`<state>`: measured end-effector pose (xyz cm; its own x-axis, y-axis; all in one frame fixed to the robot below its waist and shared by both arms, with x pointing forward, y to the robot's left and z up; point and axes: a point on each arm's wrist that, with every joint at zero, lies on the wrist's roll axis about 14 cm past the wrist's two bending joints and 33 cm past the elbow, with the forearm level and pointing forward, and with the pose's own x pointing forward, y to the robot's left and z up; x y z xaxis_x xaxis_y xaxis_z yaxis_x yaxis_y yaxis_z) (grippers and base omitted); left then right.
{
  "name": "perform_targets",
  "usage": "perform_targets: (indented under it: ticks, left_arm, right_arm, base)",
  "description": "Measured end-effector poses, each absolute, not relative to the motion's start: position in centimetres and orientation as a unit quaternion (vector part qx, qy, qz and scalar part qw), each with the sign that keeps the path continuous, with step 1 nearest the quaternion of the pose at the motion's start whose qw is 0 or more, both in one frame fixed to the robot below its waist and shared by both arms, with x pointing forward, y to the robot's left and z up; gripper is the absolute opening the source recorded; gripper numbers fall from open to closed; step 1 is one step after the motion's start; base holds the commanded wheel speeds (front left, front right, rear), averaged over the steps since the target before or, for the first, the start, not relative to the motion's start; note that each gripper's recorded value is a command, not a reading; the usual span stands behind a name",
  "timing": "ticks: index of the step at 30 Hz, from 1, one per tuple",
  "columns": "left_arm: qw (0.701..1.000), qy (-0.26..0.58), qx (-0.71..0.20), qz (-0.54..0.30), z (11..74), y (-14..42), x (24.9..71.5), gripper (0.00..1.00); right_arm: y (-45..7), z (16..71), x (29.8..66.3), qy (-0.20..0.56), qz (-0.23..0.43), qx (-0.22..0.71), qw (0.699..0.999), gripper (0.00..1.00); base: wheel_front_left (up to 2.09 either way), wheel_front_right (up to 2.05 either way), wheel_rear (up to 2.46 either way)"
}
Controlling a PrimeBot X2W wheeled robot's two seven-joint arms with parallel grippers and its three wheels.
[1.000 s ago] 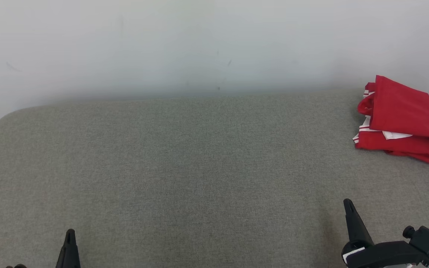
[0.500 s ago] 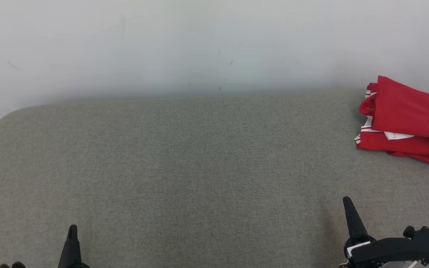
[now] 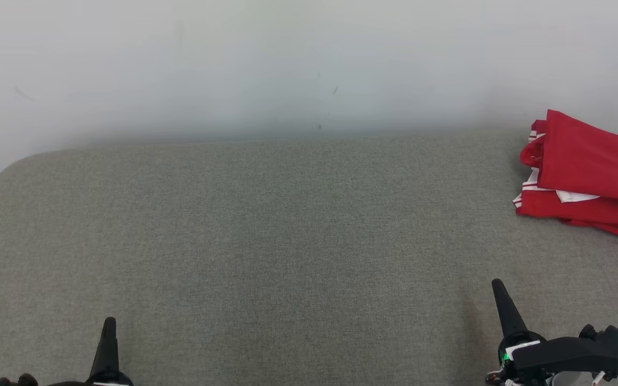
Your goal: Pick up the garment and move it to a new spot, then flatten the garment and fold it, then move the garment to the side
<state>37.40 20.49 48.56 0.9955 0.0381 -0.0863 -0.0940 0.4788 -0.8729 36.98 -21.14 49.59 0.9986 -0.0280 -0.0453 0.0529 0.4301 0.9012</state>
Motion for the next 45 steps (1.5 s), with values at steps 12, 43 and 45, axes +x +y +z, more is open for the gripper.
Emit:
perform_targets:
  ticks: [12, 43, 45]
  left_arm:
    - [0.826, 0.025, -0.563, 0.032, 48.9, 20.3, 37.7, 0.00]
    - [0.743, 0.011, -0.669, 0.013, 49.9, 20.0, 38.5, 0.00]
    - [0.736, 0.010, -0.677, 0.012, 50.0, 20.0, 38.5, 0.00]
  right_arm:
    - [-21.0, 49.8, 37.4, 0.009, -0.021, 0.580, 0.814, 0.00]
    - [-20.3, 50.3, 38.4, 0.004, -0.008, 0.673, 0.740, 0.00]
    - [-20.3, 50.3, 38.5, 0.004, -0.008, 0.678, 0.735, 0.00]
  base:
    - [0.00, 0.00, 0.00]
    - [0.00, 0.00, 0.00]
    - [0.00, 0.00, 0.00]
